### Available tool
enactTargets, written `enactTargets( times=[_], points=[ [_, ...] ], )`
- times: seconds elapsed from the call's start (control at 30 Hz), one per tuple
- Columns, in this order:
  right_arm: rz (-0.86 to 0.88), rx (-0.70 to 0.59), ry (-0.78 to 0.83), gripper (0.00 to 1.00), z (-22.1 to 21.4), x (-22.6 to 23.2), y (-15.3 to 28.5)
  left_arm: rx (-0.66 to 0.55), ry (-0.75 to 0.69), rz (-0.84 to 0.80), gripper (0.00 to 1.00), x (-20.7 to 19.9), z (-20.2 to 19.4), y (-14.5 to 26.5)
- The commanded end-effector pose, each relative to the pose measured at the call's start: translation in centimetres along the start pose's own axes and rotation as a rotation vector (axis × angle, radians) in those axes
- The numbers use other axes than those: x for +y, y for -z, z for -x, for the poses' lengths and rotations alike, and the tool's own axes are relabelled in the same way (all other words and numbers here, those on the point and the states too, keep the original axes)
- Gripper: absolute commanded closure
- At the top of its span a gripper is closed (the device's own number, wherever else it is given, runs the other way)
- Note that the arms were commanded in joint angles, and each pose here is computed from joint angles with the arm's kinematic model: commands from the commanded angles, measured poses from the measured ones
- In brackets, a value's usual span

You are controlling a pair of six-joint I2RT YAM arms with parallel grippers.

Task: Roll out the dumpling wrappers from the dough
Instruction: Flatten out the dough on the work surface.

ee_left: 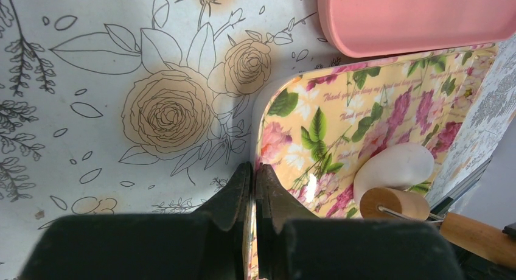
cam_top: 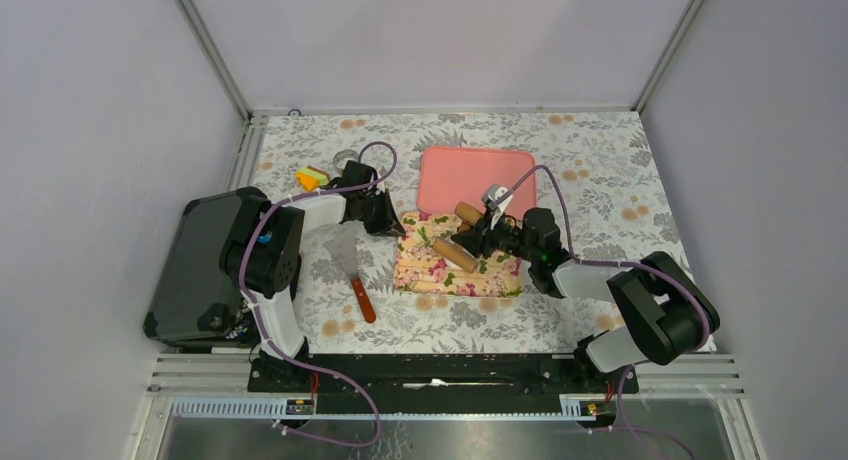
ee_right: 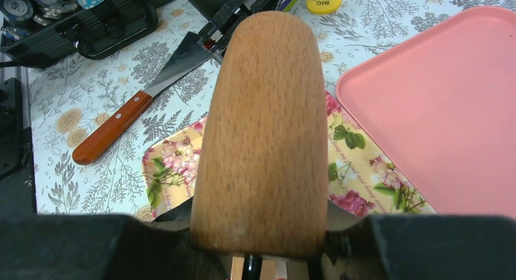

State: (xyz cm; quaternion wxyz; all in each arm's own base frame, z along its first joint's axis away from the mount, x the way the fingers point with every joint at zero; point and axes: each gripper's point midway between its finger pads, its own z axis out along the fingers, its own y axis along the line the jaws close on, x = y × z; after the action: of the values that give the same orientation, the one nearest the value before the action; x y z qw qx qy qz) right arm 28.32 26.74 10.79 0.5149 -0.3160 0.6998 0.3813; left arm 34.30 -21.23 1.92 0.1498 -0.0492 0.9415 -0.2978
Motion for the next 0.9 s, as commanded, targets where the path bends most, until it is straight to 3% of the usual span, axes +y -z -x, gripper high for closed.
enactTargets(
  times=[0.0, 0.5, 0.73, 0.87],
  points=[
    [0.048, 0.331, -0.101, 1.00, -10.2, 2.1, 2.6, 0.064, 0.062, 0.140, 1.00, 4.2, -2.0, -0.6],
    [0.096, 0.296, -0.073, 1.00, -8.6, 2.8, 2.0, 0.064, 0.059, 0.129, 1.00, 4.1, -2.0, -0.5],
    [0.353, 0.145, -0.062, 1.00, 1.2, 7.2, 0.8, 0.052, 0.028, 0.101, 1.00, 3.6, -1.5, -0.5],
    [0.409, 0.057, -0.006, 1.00, 7.6, 8.6, 0.7, 0.036, -0.012, 0.098, 1.00, 3.5, -0.9, -0.4]
  ],
)
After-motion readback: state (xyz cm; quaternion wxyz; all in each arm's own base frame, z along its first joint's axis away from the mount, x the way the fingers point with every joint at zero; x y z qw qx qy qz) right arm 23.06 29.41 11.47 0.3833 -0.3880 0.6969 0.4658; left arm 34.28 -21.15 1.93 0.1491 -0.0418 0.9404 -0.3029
